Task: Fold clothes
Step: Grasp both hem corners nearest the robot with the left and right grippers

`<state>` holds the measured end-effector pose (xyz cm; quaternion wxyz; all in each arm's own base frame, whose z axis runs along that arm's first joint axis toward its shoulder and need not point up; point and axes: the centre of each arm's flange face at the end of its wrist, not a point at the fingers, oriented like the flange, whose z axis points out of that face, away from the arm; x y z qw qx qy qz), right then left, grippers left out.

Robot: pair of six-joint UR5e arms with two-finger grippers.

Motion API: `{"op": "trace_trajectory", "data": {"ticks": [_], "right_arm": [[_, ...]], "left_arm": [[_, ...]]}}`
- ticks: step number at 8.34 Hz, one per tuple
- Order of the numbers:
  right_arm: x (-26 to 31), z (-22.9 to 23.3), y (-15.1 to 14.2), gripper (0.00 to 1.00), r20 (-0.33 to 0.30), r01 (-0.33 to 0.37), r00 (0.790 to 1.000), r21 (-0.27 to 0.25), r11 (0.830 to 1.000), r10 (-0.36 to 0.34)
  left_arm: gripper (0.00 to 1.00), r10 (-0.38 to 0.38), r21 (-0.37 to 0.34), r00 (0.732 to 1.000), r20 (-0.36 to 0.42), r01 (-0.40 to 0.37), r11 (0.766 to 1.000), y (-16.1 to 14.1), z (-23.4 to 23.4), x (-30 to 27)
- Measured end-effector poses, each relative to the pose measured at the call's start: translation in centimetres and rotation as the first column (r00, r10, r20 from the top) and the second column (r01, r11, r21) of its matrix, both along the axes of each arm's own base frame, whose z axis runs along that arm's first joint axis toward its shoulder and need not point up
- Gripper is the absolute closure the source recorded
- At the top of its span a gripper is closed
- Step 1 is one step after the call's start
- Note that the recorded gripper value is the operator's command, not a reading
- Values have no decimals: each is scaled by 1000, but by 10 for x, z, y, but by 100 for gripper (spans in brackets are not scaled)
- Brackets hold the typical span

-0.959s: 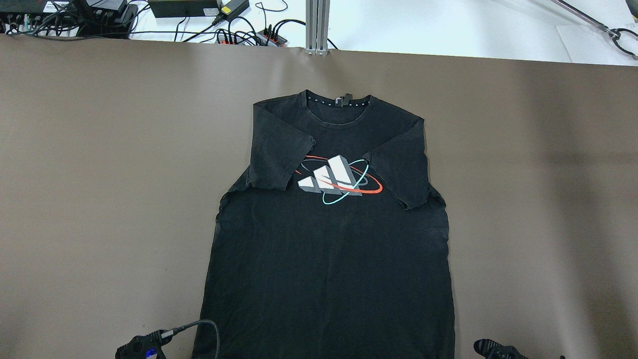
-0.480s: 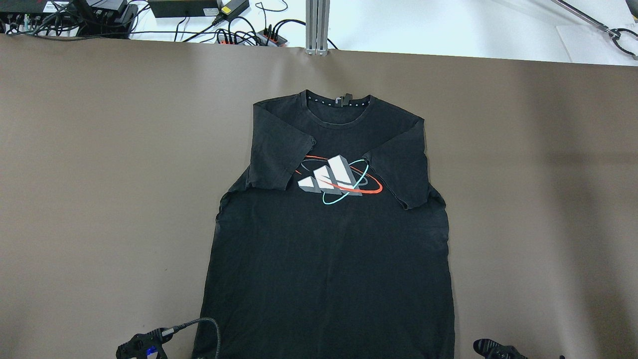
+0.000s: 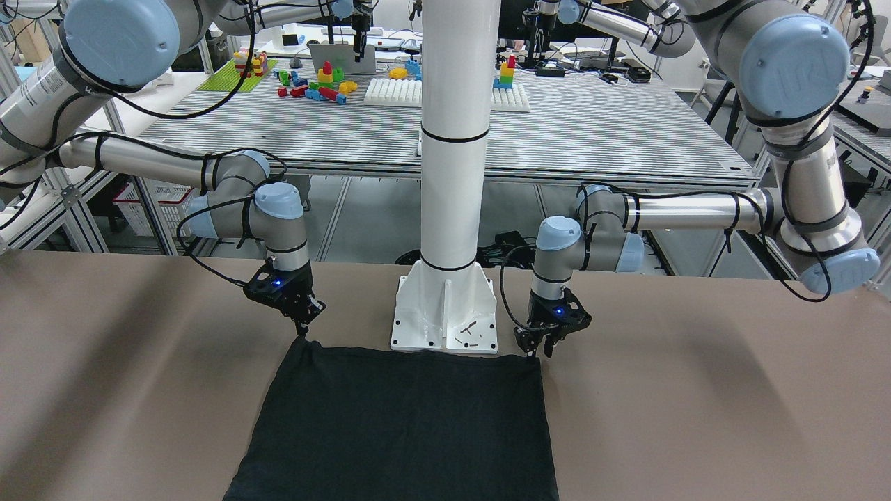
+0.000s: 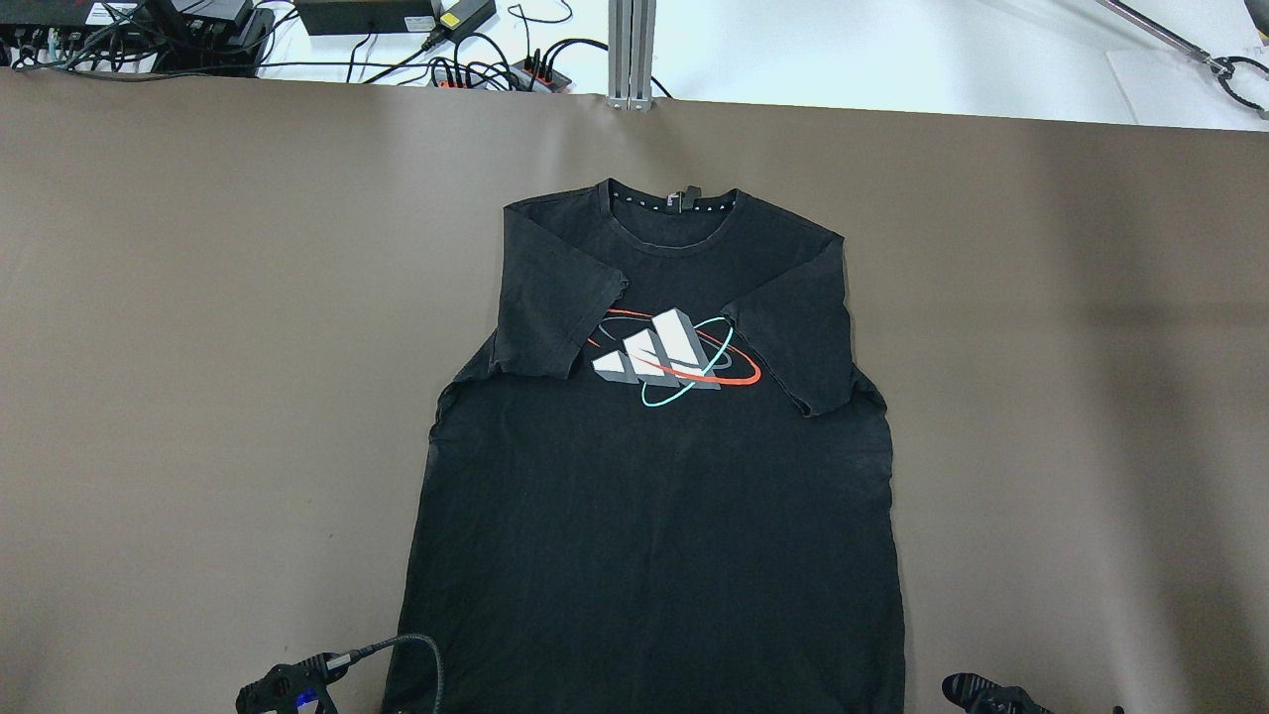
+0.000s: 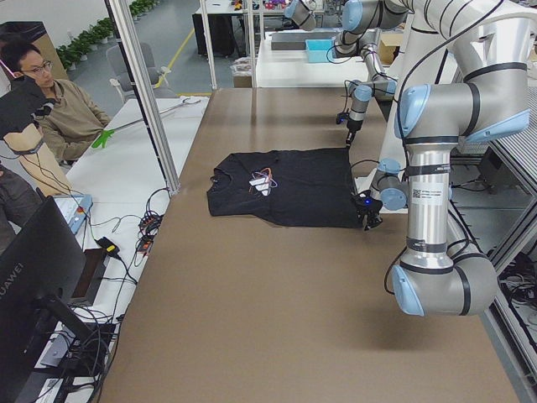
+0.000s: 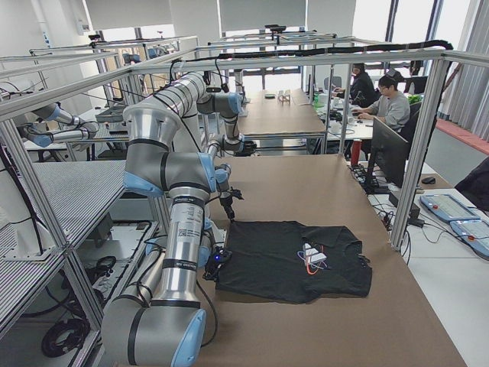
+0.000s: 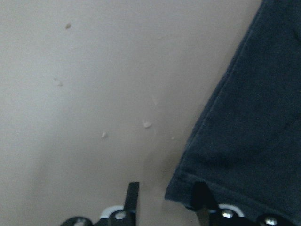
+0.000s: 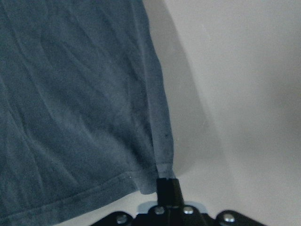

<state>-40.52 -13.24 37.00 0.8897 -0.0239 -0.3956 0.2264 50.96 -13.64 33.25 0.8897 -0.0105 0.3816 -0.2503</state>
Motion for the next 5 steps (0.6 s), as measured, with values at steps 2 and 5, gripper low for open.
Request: {"op": "trace_trajectory", "data": {"ticks": [2,5], "right_arm": [[0,0,0,100,-1,0,1000,0,1000,0],[0,0,0,100,-1,0,1000,0,1000,0]], "left_arm": [[77,2,2,1000,4,-2,1000,0,2,3],[100,1,2,1000,1,-1,1000,-1,0,4]]}}
